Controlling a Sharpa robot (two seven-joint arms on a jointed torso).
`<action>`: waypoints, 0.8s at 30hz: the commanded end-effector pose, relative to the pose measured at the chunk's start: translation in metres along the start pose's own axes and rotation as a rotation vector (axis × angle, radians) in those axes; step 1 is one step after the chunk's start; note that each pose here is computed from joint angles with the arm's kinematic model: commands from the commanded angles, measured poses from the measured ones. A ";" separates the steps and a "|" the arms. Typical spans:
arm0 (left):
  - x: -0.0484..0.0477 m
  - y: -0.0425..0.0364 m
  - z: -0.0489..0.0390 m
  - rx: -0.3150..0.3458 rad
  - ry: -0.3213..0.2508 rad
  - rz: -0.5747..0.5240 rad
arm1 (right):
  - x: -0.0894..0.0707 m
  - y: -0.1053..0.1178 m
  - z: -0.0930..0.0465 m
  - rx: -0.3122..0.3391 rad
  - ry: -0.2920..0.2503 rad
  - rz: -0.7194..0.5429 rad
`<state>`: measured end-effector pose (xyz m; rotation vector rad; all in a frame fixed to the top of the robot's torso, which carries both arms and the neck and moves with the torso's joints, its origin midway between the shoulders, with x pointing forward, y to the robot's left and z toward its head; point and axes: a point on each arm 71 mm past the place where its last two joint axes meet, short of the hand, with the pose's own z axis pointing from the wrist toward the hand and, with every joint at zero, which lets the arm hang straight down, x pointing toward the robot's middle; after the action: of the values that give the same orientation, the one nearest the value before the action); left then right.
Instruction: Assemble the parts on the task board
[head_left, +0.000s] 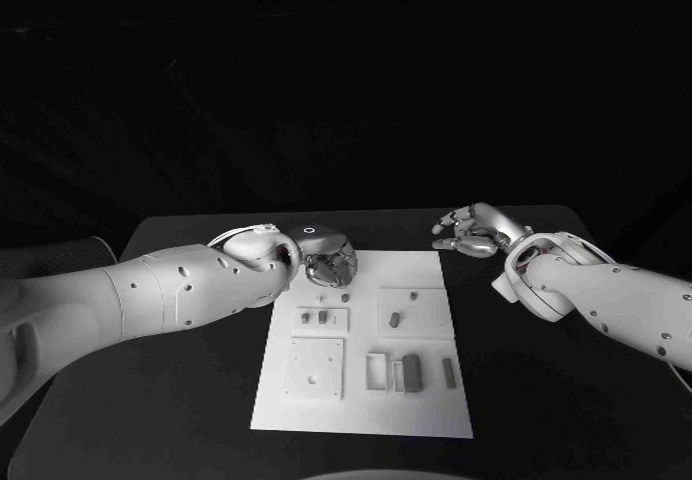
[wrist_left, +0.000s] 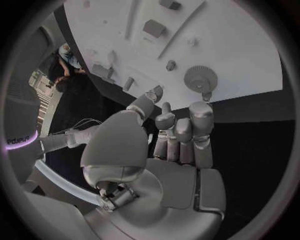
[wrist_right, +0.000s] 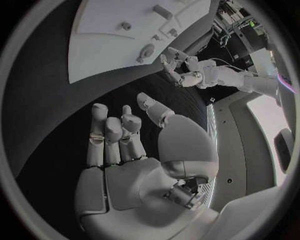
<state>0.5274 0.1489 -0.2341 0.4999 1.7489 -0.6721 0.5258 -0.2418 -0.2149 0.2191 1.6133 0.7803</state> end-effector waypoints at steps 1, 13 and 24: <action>0.0055 -0.0019 0.0009 0.026 0.063 0.043 | 0.001 0.002 0.000 -0.014 0.001 0.002; 0.0203 0.0007 0.0034 0.008 0.081 0.040 | 0.002 0.003 0.001 -0.016 0.002 0.003; 0.0278 0.0068 0.0032 -0.013 0.075 0.043 | 0.001 0.004 0.001 -0.018 0.001 0.003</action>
<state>0.5275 0.1546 -0.2622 0.5440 1.8150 -0.6120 0.5256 -0.2395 -0.2144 0.2176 1.6119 0.7869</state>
